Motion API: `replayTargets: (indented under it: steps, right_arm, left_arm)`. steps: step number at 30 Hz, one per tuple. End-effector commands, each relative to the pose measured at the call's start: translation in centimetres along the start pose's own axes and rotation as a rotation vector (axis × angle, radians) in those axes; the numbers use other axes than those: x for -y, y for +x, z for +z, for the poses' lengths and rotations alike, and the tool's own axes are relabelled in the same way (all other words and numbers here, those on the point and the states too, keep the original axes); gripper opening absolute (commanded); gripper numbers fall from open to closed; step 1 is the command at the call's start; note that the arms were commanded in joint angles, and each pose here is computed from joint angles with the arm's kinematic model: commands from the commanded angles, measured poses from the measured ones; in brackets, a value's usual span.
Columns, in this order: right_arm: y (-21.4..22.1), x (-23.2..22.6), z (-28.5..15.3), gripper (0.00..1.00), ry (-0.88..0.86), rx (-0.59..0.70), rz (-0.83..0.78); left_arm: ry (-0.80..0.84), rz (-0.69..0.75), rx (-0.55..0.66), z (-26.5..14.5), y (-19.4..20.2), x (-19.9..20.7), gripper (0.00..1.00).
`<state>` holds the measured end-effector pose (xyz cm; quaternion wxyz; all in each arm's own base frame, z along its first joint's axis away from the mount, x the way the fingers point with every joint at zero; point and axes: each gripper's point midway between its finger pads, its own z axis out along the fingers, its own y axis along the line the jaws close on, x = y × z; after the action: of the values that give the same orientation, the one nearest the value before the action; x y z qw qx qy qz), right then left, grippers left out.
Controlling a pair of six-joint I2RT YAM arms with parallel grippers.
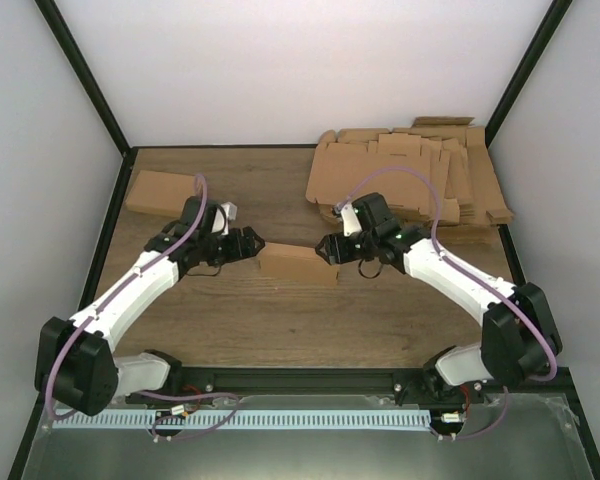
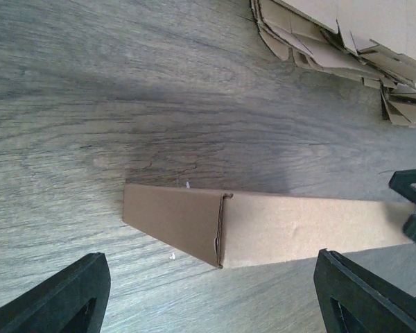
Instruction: Fold the paper box
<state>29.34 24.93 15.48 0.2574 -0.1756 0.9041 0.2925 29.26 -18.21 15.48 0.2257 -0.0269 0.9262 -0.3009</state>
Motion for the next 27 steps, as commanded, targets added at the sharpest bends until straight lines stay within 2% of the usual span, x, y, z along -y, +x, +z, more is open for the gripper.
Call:
replayTargets:
  steps: [1,8,12,16,18,22,27]
  right_arm:
    - [2.4,0.5,0.7,0.61,0.089,-0.045,-0.055]
    - [7.6,-1.4,0.2,0.56,0.104,-0.093,-0.088]
    - [9.4,-1.8,-1.1,0.56,0.121,-0.098,-0.109]
    - [10.3,-3.3,-1.3,0.57,0.072,-0.120,-0.115]
    - [10.5,-3.7,-1.0,0.60,0.050,-0.143,-0.101]
    - [10.4,-3.8,-0.7,0.74,0.034,-0.123,-0.053]
    - [11.2,-1.8,0.3,0.77,0.063,-0.135,0.115]
  left_arm:
    - [0.022,0.022,0.024,-0.5,-0.4,0.5,0.83]
    - [-0.066,0.054,0.123,-4.1,-1.7,0.3,0.84]
    - [-0.086,0.063,0.134,-5.5,-1.4,0.2,0.85]
    - [-0.077,0.057,0.100,-5.1,-0.1,-0.2,0.85]
    - [-0.075,0.051,0.078,-4.5,0.7,-0.7,0.85]
    - [0.003,0.025,0.011,-2.5,2.9,-0.9,0.84]
    - [0.024,-0.026,-0.051,0.2,5.7,-2.7,0.81]
